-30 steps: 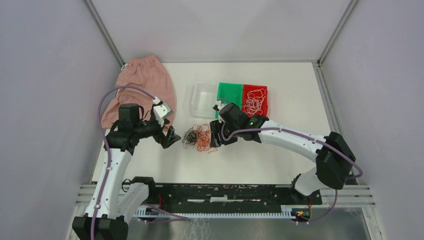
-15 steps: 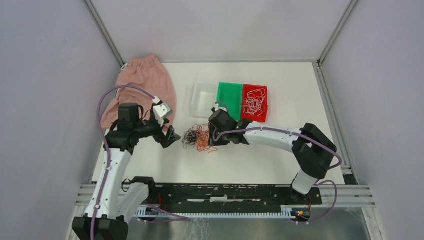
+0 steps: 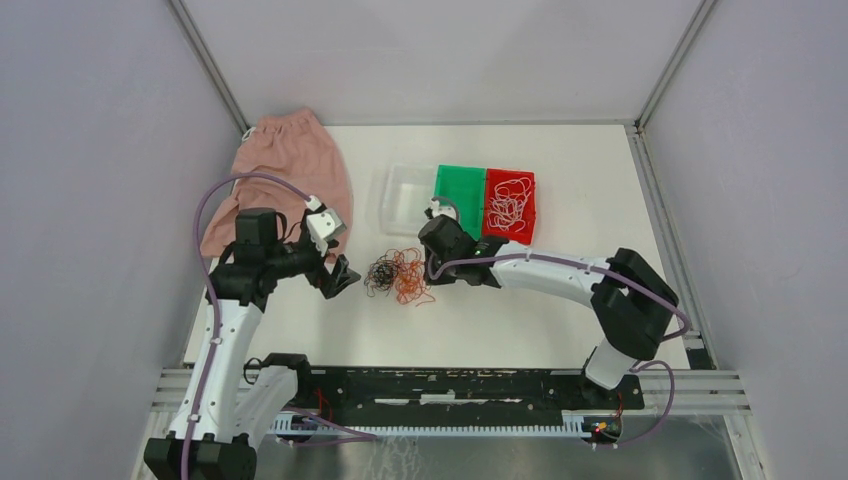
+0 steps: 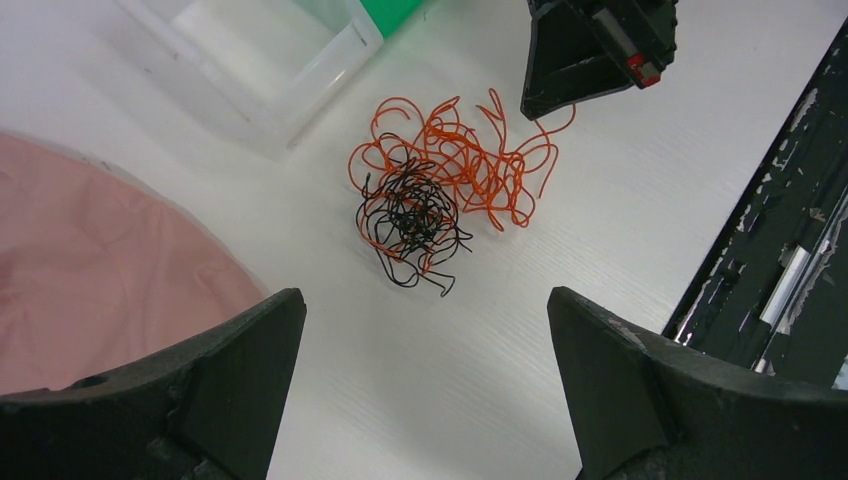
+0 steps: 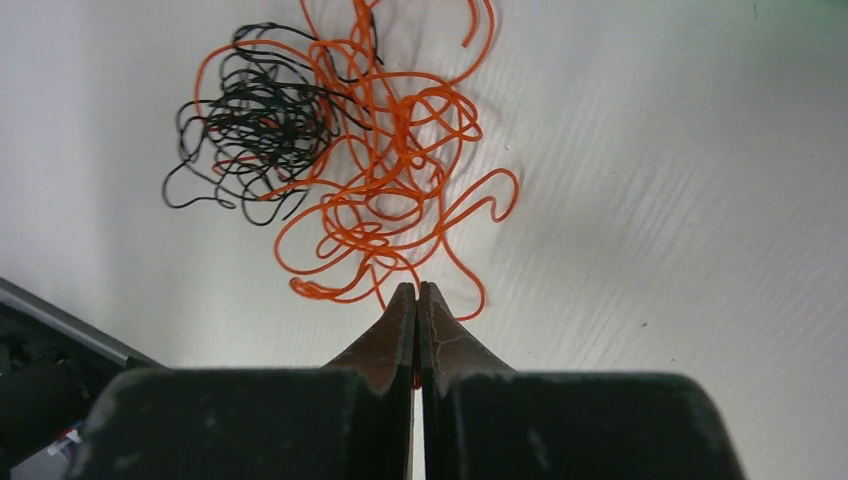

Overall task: Untangle the cables
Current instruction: Untie the cable.

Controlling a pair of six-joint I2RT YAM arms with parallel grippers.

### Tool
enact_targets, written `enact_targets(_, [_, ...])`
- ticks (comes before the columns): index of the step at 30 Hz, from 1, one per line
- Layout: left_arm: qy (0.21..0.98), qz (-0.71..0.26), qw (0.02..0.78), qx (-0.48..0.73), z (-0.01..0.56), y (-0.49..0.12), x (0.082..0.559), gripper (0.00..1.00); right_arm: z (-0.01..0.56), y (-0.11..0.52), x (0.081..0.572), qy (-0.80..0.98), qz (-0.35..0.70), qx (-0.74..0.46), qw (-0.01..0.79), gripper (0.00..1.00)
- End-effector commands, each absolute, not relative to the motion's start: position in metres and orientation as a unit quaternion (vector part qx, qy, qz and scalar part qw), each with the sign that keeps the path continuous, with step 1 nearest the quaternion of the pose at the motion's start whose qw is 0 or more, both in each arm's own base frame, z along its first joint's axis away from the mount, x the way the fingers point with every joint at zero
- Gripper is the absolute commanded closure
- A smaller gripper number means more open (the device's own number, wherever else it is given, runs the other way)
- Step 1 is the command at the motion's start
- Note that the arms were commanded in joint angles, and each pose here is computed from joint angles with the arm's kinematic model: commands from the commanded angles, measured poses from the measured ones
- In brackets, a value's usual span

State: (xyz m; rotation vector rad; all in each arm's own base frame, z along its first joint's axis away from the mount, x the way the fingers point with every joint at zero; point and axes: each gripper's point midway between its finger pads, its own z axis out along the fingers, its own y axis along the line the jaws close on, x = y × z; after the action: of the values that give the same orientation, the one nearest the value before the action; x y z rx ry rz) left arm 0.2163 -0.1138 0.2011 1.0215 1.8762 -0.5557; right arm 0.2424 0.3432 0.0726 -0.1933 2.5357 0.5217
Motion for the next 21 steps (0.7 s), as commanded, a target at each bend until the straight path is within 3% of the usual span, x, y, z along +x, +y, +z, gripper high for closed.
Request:
enact_targets(1, [0.730,-0.213,0.479,0.438,0.223,-0.115,0.216,0.02,0.152,0.358,0.248,0.901,0.258,-0.108,0.330,1.00])
enact_targets(21, [0.688,-0.263,0.507,0.447,0.253,-0.134,0.194,0.05,0.304,0.382,0.207,0.777,0.429,-0.249,0.387,1.00])
